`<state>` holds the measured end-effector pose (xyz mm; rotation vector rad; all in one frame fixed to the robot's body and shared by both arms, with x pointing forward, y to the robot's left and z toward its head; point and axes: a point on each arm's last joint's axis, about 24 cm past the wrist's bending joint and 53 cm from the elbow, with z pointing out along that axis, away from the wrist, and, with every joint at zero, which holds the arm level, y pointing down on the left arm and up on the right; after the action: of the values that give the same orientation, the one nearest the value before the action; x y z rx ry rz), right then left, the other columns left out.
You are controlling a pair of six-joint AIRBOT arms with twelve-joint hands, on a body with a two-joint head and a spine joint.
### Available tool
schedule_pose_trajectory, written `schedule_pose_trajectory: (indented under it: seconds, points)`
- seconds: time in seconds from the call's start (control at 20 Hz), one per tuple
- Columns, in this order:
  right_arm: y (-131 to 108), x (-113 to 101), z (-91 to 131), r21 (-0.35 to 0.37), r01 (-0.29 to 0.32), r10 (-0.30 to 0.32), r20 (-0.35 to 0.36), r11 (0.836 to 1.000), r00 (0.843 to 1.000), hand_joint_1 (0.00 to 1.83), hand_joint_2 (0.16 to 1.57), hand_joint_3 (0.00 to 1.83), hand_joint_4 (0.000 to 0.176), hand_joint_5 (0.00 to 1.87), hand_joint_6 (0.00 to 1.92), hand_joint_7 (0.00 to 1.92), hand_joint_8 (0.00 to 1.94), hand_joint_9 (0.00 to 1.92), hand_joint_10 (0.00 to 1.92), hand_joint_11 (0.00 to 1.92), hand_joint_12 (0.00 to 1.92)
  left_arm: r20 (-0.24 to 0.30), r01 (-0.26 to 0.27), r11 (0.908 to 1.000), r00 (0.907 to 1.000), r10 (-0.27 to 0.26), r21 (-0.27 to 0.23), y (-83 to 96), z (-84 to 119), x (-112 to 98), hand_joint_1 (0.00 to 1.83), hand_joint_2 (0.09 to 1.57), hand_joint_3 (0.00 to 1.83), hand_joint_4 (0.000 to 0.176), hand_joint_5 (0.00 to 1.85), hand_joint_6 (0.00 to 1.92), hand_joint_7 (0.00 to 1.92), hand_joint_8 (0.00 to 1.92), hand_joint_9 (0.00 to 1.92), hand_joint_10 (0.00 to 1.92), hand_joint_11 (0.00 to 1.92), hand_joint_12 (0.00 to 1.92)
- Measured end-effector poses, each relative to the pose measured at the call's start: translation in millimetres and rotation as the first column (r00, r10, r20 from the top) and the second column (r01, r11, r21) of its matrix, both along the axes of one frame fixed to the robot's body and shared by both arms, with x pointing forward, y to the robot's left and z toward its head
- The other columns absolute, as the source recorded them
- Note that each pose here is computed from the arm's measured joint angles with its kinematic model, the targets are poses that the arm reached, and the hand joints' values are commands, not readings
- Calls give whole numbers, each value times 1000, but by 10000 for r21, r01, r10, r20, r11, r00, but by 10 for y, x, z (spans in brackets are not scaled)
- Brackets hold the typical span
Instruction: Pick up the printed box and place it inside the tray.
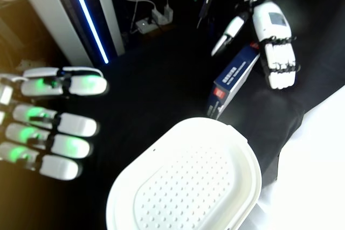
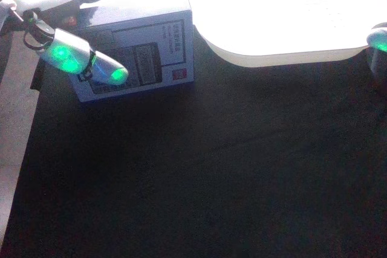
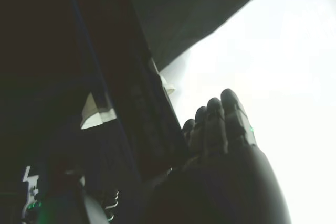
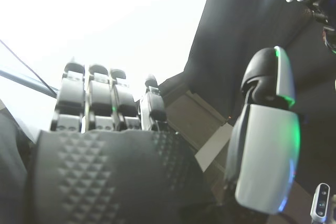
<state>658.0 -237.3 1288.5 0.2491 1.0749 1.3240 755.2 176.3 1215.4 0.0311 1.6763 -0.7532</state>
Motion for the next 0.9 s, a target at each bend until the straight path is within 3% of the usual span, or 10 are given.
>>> schedule_pose_trajectory:
  seconds: [0.1, 0.15, 0.2, 0.3, 0.4, 0.5, 0.65, 0.75, 0.85, 0.9]
  points:
    - [-2, -3, 6, 16, 0, 0, 27, 10000, 10000, 685, 823, 1, 151, 0, 0, 35, 5, 64, 16, 46, 53, 7, 34, 10000, 10000, -34, 6, -18, -3, -2, 1206, 903, 0, 0, 813, 49, 917, 40, 960, 75, 637, 856]
    - [2, -3, 2, 39, -8, 8, 19, 10000, 10000, 678, 831, 4, 142, 0, 0, 32, 3, 62, 13, 34, 52, 8, 84, 10000, 10000, -84, 30, -45, -11, -4, 1352, 1041, 2, 0, 838, 881, 1047, 605, 1077, 723, 815, 859]
    - [8, -3, -1, 40, -21, 21, 15, 10000, 10000, 700, 828, 2, 140, 0, 0, 34, 3, 55, 9, 36, 56, 8, 106, 9999, 9999, -106, 3, -59, -11, -5, 1382, 1076, 2, 0, 838, 1031, 1048, 742, 1113, 903, 1032, 825]
    - [24, -6, -10, 25, -63, 63, 9, 10000, 10000, 709, 849, 10, 139, 0, 0, 50, 8, 64, 11, 19, 55, 94, 151, 9999, 9998, -150, -65, -73, 13, -9, 1388, 1096, 0, 0, 828, 954, 1031, 849, 1087, 1048, 1109, 834]
    - [18, -3, -8, 47, -42, 42, 5, 10000, 10000, 715, 863, 0, 148, 0, 0, 93, 7, 94, 2, 0, 218, 148, 181, 9997, 9997, -179, -184, -70, 3, -22, 1389, 1091, 1, 0, 849, 944, 1039, 831, 1087, 1055, 1085, 882]
    - [17, -3, -8, 49, -39, 39, 4, 10000, 10000, 740, 853, 0, 154, 0, 0, 113, 6, 72, 0, 0, 213, 184, 134, 9981, 9998, -123, -600, -44, 6, -32, 1386, 1101, 0, 0, 811, 1021, 1019, 853, 1080, 1051, 1085, 891]
    - [23, -6, -8, 64, -81, 81, -3, 9999, 10000, 767, 821, 0, 144, 12, 0, 105, 0, 80, 2, 0, 271, 261, -46, 9933, 9996, 77, -1158, 78, 94, -84, 1379, 1127, 1, 0, 741, 1198, 921, 976, 1072, 1050, 1106, 907]
    - [12, -1, -6, 120, -64, 65, -22, 9999, 10000, 785, 788, 0, 150, 15, 3, 110, 1, 87, 3, 0, 227, 770, -125, 9879, 9967, 246, -1547, 259, 327, -190, 1380, 1122, 0, 0, 766, 1166, 942, 953, 1061, 1068, 1077, 902]
    - [16, -5, -4, 137, -93, 93, -21, 9999, 10000, 804, 738, 0, 173, 4, 1, 91, 1, 59, 1, 0, 221, 1597, -22, 9808, 9866, 339, -1949, 419, 634, -345, 1379, 1125, 0, 0, 783, 1164, 937, 937, 1039, 1122, 1009, 988]
    - [27, -10, -6, 139, -136, 136, -16, 9998, 9999, 806, 706, 0, 175, 0, 0, 85, 0, 48, 0, 0, 227, 1919, 118, 9773, 9810, 297, -2115, 433, 743, -416, 1378, 1126, 0, 0, 770, 1181, 933, 927, 1046, 1117, 1061, 993]
